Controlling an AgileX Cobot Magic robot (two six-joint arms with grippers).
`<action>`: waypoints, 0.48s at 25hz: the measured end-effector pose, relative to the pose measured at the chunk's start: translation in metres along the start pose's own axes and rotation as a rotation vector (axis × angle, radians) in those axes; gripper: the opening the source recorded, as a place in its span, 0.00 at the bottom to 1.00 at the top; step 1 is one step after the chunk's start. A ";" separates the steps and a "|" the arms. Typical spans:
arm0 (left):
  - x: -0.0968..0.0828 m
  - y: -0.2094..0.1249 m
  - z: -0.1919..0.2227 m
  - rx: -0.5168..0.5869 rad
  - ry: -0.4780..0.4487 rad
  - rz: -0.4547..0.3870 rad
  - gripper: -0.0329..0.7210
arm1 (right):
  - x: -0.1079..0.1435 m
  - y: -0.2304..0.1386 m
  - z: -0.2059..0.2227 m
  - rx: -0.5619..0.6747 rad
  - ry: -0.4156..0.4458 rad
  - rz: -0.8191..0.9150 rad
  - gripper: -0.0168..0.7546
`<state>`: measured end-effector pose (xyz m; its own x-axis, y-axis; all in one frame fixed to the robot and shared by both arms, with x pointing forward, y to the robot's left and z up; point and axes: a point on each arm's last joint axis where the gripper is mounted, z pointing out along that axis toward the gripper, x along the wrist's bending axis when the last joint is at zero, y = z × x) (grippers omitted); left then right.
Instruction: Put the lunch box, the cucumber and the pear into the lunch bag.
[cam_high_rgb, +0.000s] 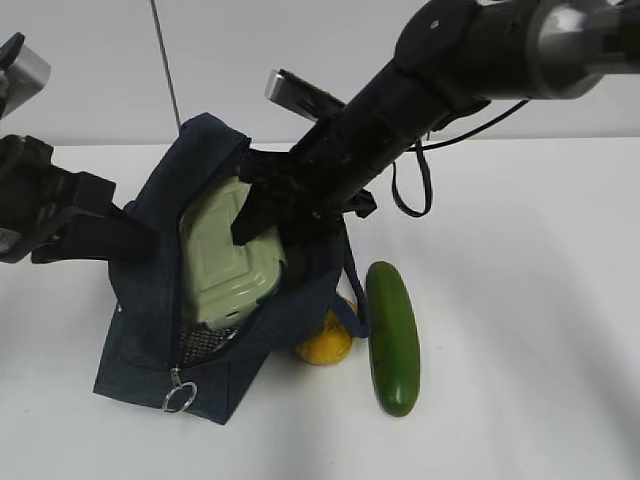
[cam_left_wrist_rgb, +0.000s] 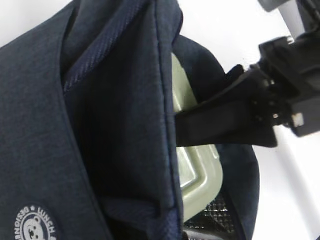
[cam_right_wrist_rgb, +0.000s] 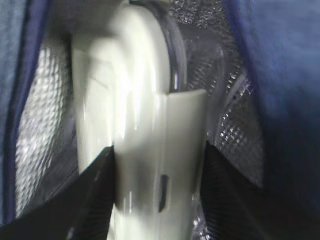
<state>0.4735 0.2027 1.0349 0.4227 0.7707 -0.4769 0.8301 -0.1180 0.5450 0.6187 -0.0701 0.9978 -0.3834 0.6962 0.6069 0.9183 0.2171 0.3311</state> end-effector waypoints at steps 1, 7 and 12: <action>0.000 0.000 0.000 0.000 0.000 0.000 0.03 | 0.000 0.002 0.006 0.007 -0.004 -0.003 0.51; 0.000 0.000 0.000 0.000 0.000 0.000 0.03 | -0.003 0.008 0.028 0.040 -0.060 -0.041 0.51; 0.000 0.000 0.000 0.000 0.000 0.000 0.03 | -0.002 0.011 0.026 0.044 -0.079 -0.066 0.60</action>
<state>0.4735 0.2027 1.0349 0.4227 0.7707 -0.4769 0.8301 -0.1180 0.5450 0.6321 -0.0514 0.9818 -0.4360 0.7305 0.5257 0.8953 0.2928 0.3357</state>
